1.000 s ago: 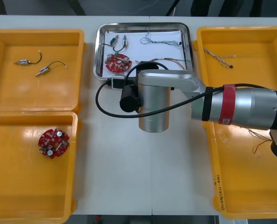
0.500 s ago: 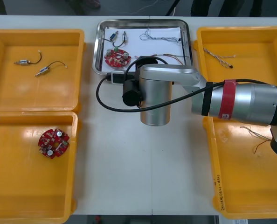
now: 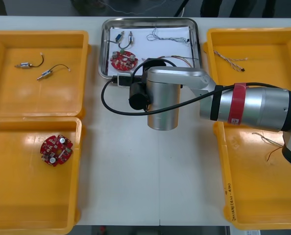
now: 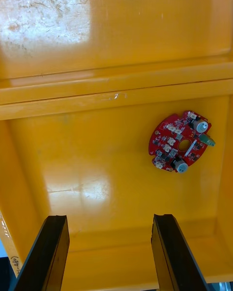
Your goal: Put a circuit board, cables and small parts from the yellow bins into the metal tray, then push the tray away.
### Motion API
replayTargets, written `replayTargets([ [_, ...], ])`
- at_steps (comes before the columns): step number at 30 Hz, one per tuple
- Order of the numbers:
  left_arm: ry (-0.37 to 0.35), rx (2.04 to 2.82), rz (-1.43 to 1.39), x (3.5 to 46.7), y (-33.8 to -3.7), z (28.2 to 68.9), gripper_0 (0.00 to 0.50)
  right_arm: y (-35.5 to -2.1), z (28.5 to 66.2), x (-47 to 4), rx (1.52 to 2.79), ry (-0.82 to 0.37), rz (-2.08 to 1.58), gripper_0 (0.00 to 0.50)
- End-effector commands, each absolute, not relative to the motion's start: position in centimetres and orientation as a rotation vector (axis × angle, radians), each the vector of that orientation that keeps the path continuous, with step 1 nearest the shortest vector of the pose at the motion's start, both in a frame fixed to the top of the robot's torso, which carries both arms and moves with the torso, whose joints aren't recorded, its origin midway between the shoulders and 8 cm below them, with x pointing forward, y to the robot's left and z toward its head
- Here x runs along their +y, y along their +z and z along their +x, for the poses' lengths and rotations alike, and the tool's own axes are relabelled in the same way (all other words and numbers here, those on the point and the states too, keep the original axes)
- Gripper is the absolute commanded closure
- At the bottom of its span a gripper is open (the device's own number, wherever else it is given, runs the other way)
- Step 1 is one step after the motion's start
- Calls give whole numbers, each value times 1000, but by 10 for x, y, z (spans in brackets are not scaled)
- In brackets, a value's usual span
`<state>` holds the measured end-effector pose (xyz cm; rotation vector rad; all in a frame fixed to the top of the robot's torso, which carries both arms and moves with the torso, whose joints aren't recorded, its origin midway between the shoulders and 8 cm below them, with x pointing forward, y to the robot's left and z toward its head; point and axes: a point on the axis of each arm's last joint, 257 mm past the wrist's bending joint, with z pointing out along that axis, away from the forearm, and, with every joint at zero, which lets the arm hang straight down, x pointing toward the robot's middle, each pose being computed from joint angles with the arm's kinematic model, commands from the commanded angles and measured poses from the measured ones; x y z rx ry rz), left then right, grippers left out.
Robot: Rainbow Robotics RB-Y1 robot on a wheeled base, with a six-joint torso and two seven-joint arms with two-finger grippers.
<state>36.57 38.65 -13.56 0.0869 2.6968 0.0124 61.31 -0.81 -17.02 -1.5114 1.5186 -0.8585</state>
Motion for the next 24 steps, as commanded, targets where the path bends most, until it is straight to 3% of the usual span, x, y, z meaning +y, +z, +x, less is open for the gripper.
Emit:
replayTargets([
  [1,99,2675,117,402,-121,362,0,-140,614,21,1453,-838,-1486,29],
  [2,99,2675,117,402,-121,362,0,-141,614,21,1455,-838,-1486,0],
  [8,99,2675,117,402,-121,362,0,-142,609,26,1458,-826,-1492,0],
  [14,99,2675,117,402,-121,362,0,-142,591,33,1597,-702,-1473,0],
  [24,99,2675,117,402,-121,362,0,-129,544,38,1651,-715,-1486,0],
])
